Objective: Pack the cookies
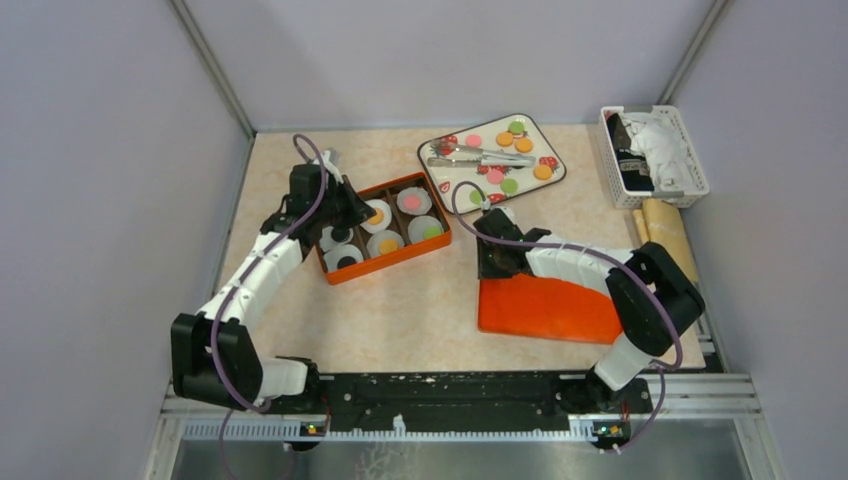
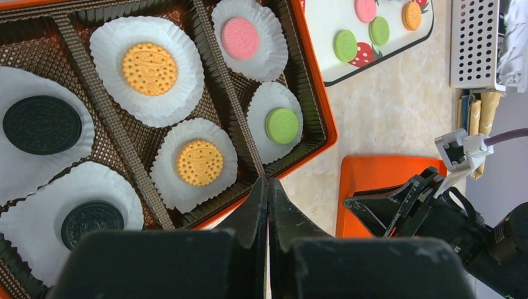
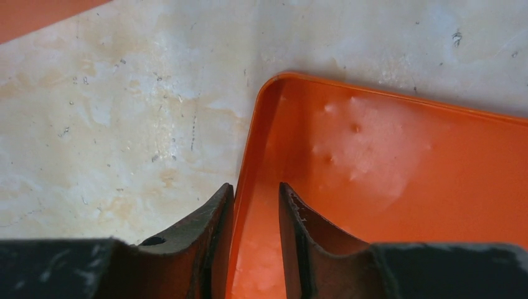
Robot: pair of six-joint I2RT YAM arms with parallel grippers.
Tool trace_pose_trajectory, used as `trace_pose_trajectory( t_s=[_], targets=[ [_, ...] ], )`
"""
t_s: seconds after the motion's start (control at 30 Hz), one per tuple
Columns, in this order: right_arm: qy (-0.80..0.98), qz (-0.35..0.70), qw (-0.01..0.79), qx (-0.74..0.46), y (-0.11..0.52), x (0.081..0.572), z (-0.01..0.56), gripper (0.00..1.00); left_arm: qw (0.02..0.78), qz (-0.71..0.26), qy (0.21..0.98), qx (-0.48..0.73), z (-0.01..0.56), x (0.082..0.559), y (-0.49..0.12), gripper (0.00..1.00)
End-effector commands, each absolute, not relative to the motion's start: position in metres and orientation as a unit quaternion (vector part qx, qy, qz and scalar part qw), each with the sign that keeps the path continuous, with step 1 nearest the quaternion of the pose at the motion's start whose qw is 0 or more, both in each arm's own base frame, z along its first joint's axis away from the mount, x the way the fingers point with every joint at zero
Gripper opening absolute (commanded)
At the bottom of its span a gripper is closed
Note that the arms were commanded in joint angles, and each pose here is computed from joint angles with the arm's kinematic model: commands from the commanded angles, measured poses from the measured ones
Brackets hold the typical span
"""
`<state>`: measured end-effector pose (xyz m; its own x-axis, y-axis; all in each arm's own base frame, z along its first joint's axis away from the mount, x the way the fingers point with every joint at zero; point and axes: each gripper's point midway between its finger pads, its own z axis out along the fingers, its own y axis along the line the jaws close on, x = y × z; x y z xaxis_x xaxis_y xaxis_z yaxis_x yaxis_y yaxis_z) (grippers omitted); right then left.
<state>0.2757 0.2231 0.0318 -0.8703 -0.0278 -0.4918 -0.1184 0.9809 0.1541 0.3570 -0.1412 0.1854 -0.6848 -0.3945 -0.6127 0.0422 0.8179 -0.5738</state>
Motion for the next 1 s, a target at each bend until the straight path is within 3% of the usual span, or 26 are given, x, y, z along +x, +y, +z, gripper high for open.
trace_pose_trajectory(
  t_s=[0.0, 0.2, 0.23, 0.33, 0.97],
  targets=[
    [0.961, 0.083, 0.263, -0.024, 0.225, 0.281, 0.025, 0.27, 0.414, -0.302, 0.855, -0.073, 0.203, 0.370, -0.153, 0.00],
    [0.964, 0.069, 0.255, -0.027, 0.226, 0.282, 0.017, 0.25, 0.403, -0.300, 0.863, -0.061, 0.186, 0.376, -0.165, 0.00],
    [0.965, 0.067, 0.252, -0.029, 0.227, 0.281, 0.014, 0.22, 0.401, -0.300, 0.864, -0.057, 0.182, 0.377, -0.168, 0.00],
    [0.970, 0.052, 0.235, -0.030, 0.226, 0.278, 0.006, 0.00, 0.387, -0.296, 0.872, -0.047, 0.169, 0.381, -0.180, 0.00],
    [0.940, 0.083, 0.331, -0.024, 0.209, 0.277, 0.100, 0.00, 0.294, -0.249, 0.923, -0.005, 0.070, 0.354, -0.221, 0.00]
  ],
)
